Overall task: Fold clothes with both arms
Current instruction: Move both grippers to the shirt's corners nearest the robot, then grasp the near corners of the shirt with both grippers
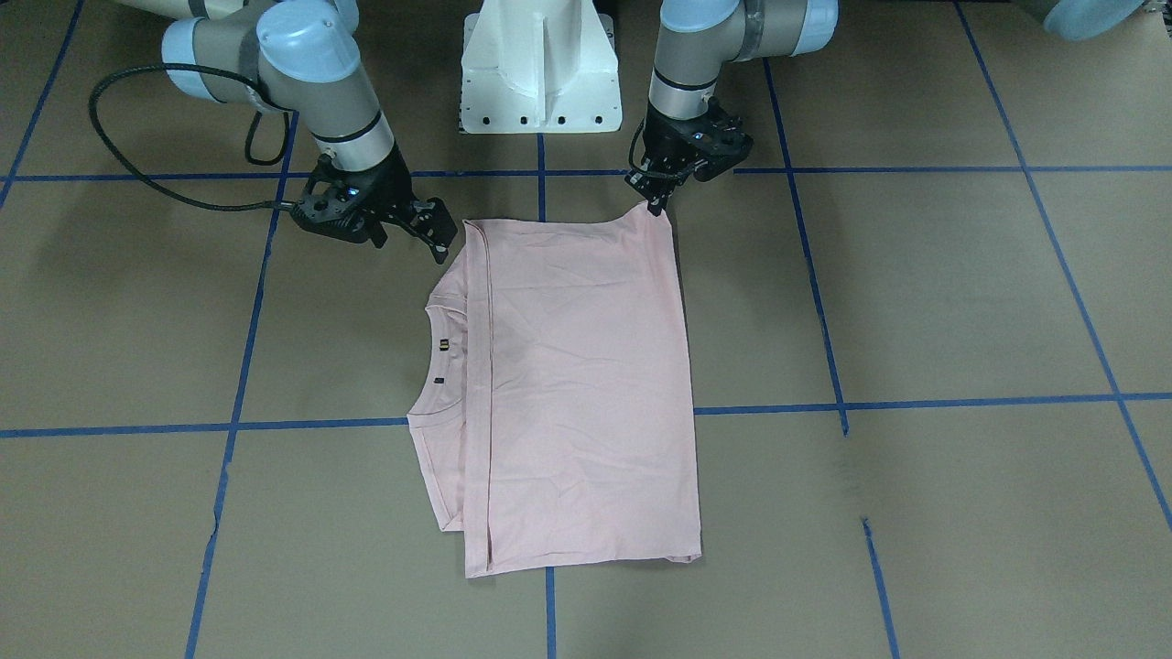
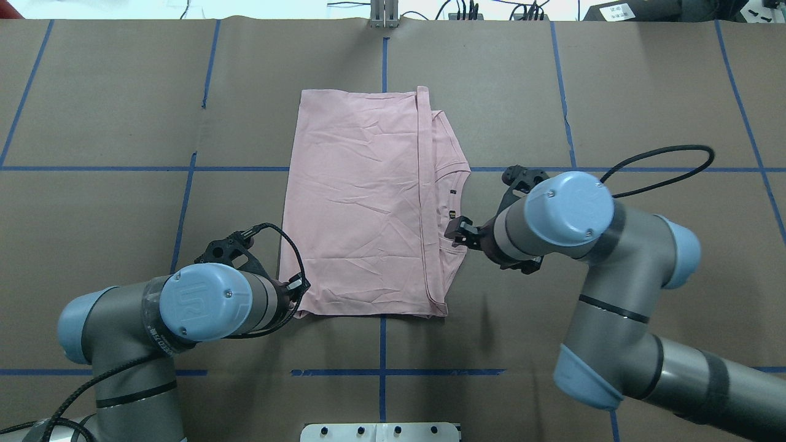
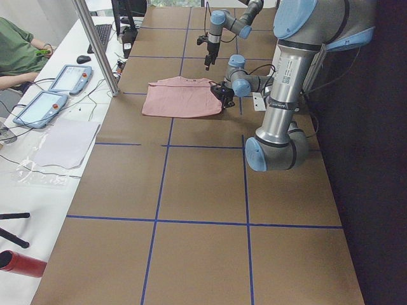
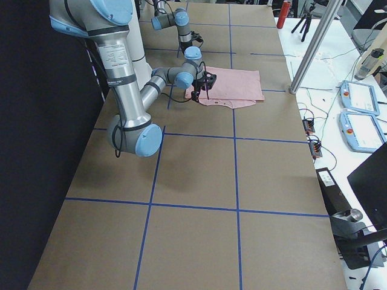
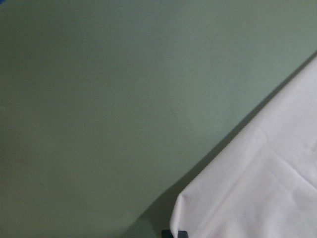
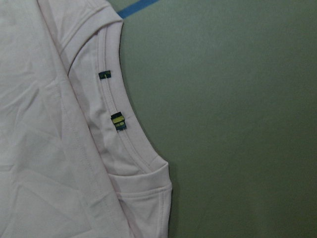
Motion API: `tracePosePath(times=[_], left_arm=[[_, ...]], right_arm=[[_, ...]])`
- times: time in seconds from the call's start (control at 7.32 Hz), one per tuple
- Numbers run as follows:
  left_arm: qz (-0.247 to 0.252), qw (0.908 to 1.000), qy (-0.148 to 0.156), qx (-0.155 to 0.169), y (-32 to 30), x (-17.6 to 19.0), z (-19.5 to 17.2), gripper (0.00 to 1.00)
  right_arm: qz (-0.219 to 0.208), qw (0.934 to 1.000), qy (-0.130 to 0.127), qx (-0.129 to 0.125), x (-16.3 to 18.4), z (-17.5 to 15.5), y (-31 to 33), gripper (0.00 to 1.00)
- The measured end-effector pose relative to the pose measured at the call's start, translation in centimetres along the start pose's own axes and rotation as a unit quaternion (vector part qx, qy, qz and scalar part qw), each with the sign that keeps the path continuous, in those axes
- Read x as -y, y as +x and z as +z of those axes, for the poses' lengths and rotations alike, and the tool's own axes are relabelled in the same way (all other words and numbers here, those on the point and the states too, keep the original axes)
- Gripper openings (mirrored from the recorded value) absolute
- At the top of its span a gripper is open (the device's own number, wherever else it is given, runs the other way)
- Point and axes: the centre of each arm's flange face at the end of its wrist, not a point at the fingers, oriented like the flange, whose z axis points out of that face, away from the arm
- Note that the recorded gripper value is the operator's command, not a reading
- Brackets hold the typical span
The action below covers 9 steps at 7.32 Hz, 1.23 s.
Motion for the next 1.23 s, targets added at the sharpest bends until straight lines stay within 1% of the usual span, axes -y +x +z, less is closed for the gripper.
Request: tracePosePath(times=[0.14,0.27,0.55,1.09,1.23], left_arm=[[0.002,1.0000,0.000,-0.001,0.1,0.0,-0.1,0.00],[0.002,1.0000,-0.001,-0.002,0.1,0.1,-0.1,0.00],[0.003,1.0000,0.000,-0.003,0.1,0.1,-0.1,0.00],[0.005,1.0000,-0.002,0.000,0.0,-0.1,0.1,0.00],[0.005,1.0000,-0.002,0.000,0.0,-0.1,0.1,0.00]], right_arm=[[0.022,0.9997,-0.004,-0.008,-1.5,1.2,-0.8,1.00],[0.032,0.9994,-0.004,-0.015,-3.2,2.4,-1.0,1.00],[0.032,0.9992,0.001,-0.026,-5.9,4.2,-0.8,1.00],[0.024,0.9989,-0.003,-0.039,-7.7,5.6,-0.9,1.00],[0.024,0.9988,-0.003,-0.042,-7.9,5.7,-1.3,0.95]])
